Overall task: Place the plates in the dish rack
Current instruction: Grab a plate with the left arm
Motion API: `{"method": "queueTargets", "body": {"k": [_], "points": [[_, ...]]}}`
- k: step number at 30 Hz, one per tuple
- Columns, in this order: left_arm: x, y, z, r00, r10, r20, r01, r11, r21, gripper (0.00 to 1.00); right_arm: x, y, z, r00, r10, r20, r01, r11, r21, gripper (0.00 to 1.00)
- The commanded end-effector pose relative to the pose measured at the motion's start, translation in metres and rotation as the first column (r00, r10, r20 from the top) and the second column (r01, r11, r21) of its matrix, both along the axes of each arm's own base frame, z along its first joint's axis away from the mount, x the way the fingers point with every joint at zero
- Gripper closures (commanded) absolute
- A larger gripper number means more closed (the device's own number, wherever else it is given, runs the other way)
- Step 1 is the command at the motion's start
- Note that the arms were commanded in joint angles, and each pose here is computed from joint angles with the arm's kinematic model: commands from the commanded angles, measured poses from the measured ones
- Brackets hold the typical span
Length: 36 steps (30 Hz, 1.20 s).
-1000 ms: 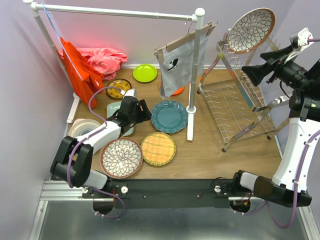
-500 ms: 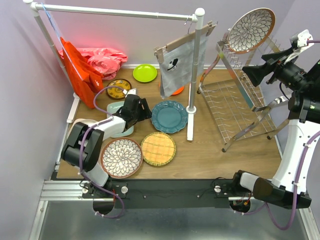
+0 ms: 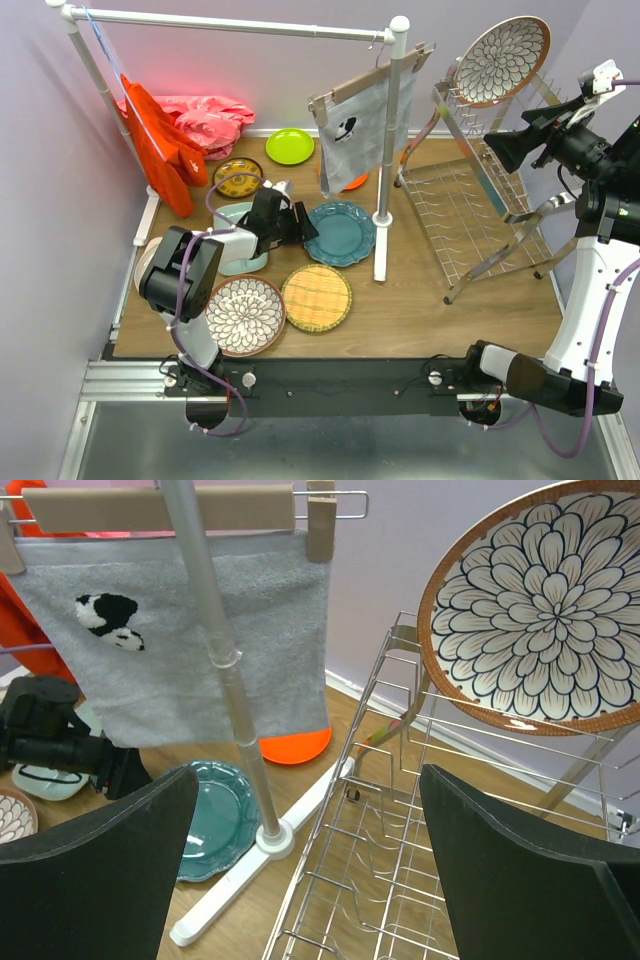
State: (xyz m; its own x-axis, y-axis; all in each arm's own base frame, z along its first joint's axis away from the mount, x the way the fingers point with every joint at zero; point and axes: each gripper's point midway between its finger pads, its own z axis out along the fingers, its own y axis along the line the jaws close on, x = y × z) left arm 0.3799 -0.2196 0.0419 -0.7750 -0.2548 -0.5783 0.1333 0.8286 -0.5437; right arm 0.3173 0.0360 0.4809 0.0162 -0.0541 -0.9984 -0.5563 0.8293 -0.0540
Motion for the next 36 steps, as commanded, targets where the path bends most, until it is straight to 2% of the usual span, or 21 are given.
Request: {"method": "queueTargets", "body": {"k": [1, 8, 11, 14, 15, 17, 18, 19, 24, 28, 36], "points": [[-0.013, -0.033, 0.013, 0.979, -0.204, 0.028, 0.206, 0.971, -0.123, 0.34, 0.002, -0.002, -0.007, 0.999, -0.018, -0.028, 0.018, 1.0, 0.014, 0.0], [-0.029, -0.024, -0.013, 0.974, -0.224, -0.044, 0.221, 0.972, -0.078, 0.37, 0.002, -0.002, -0.008, 0.999, -0.021, -0.027, 0.021, 1.0, 0.013, 0.0], [-0.03, -0.022, -0.02, 0.974, -0.219, -0.063, 0.214, 0.974, -0.072, 0.46, 0.003, -0.003, -0.009, 0.999, -0.021, -0.03, 0.021, 1.0, 0.012, 0.0], [-0.027, -0.019, -0.021, 0.977, -0.203, -0.065, 0.199, 0.978, -0.066, 0.64, 0.002, -0.003, -0.008, 0.999, -0.021, -0.027, 0.021, 1.0, 0.012, 0.0], [-0.024, -0.019, -0.018, 0.978, -0.199, -0.058, 0.195, 0.979, -0.065, 0.76, 0.001, -0.002, -0.008, 0.999, -0.016, -0.028, 0.016, 1.0, 0.012, 0.0], [-0.02, -0.016, -0.009, 0.982, -0.189, -0.028, 0.187, 0.981, -0.058, 0.87, 0.0, -0.001, -0.007, 1.0, -0.016, -0.023, 0.016, 1.0, 0.01, 0.0], [-0.018, -0.014, -0.006, 0.983, -0.183, -0.017, 0.181, 0.982, -0.056, 0.97, 0.0, -0.001, -0.006, 1.0, -0.013, -0.024, 0.013, 1.0, 0.011, 0.0], [-0.015, -0.012, 0.008, 0.984, -0.176, 0.018, 0.176, 0.983, -0.057, 1.0, 0.0, -0.001, -0.006, 1.0, -0.011, -0.022, 0.012, 1.0, 0.011, 0.0], [-0.011, 0.001, 0.048, 0.98, -0.154, 0.125, 0.163, 0.985, -0.061, 1.0, -0.002, 0.001, -0.005, 1.0, -0.004, -0.019, 0.004, 1.0, 0.01, 0.0], [-0.02, 0.015, 0.081, 0.969, -0.145, 0.201, 0.165, 0.982, -0.088, 1.0, -0.002, 0.002, -0.005, 1.0, 0.007, -0.021, -0.007, 1.0, 0.013, 0.0], [-0.043, 0.034, 0.121, 0.944, -0.136, 0.299, 0.178, 0.977, -0.118, 1.0, -0.001, 0.008, -0.003, 0.998, 0.06, -0.031, -0.059, 0.998, 0.029, 0.0]]}}
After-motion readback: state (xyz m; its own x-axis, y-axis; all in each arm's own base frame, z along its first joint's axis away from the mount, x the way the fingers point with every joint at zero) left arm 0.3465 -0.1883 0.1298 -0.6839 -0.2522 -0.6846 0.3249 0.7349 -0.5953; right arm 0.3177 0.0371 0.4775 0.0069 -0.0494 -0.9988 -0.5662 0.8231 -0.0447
